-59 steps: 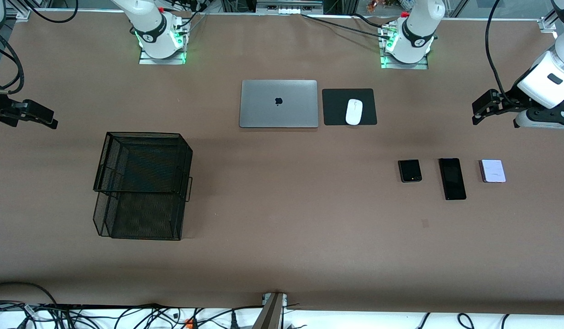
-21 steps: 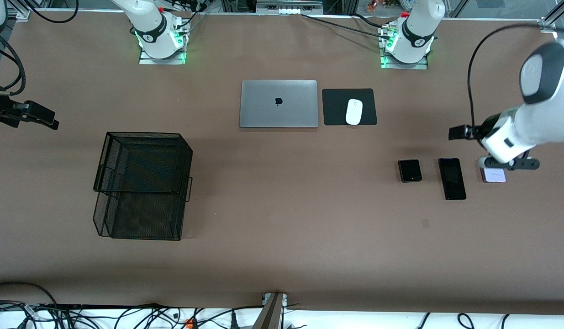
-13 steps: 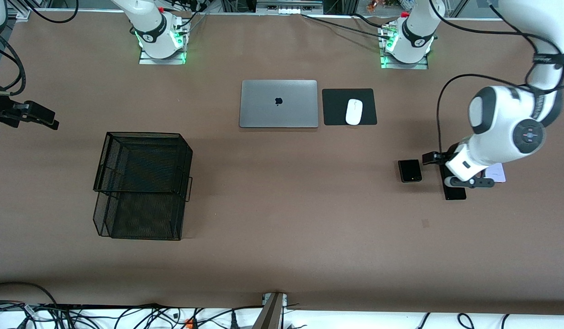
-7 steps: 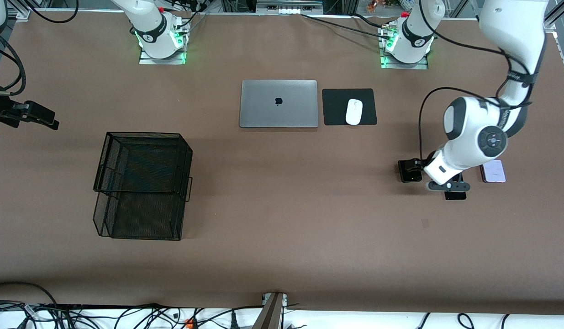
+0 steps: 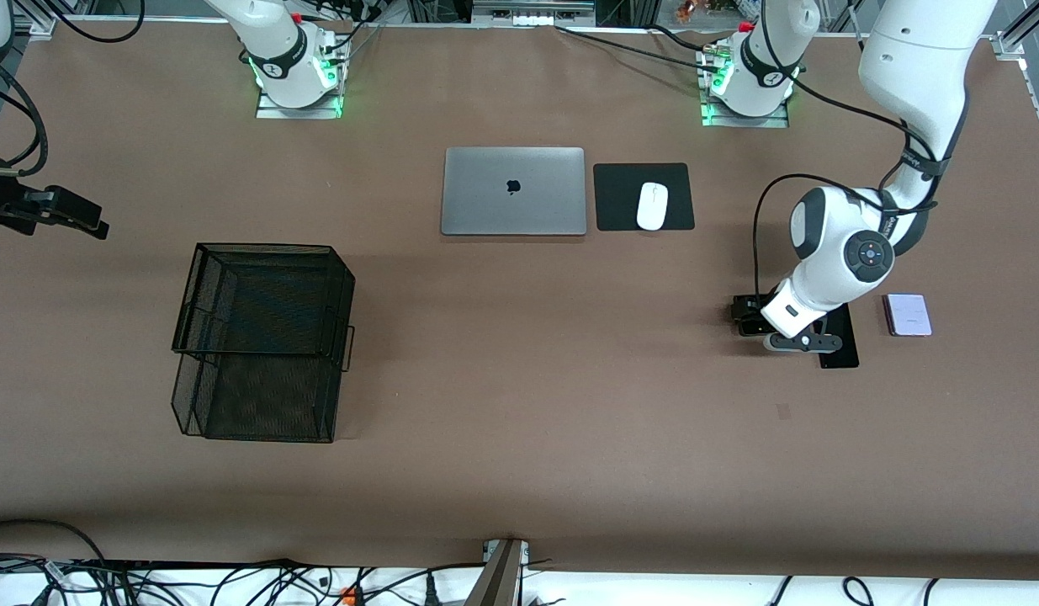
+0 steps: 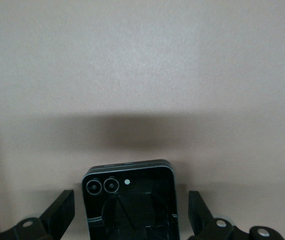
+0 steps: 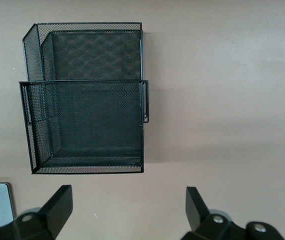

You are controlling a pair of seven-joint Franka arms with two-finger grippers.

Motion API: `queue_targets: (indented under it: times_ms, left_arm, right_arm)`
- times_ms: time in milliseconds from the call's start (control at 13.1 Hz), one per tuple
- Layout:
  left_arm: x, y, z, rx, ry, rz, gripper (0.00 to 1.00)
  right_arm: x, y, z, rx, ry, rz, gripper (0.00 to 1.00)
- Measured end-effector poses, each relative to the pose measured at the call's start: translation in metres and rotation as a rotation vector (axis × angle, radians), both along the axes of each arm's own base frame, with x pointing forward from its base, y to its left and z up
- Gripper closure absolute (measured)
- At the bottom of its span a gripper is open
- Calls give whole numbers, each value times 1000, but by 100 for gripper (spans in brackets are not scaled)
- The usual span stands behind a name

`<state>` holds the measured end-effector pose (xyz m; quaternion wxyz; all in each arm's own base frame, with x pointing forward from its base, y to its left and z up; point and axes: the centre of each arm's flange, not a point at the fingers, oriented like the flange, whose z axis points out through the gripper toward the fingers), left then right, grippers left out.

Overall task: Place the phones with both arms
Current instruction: 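Lower the left gripper and grasp the flip phone, then carry the flip phone beside the laptop and release it with the left gripper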

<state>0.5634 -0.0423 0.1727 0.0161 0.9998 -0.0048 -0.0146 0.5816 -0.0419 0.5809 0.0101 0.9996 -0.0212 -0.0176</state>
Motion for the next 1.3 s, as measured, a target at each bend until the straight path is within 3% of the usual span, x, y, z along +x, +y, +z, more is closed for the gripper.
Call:
queue_targets:
  times_ms: [381,533,1067,1295]
  left_arm:
    - [-4,0,-10,1,8,0,0]
    - [-4,1,-9,1,7,1,19]
    - [2,0,-4,0,0,1,19]
    - [25,-4,26,-3,61,-7,19]
  right_arm:
    - [0,0,0,0,0,0,0]
    - [0,0,0,0,0,0,0]
    - [0,0,0,0,0,0,0]
    - [0,0,0,0,0,0,0]
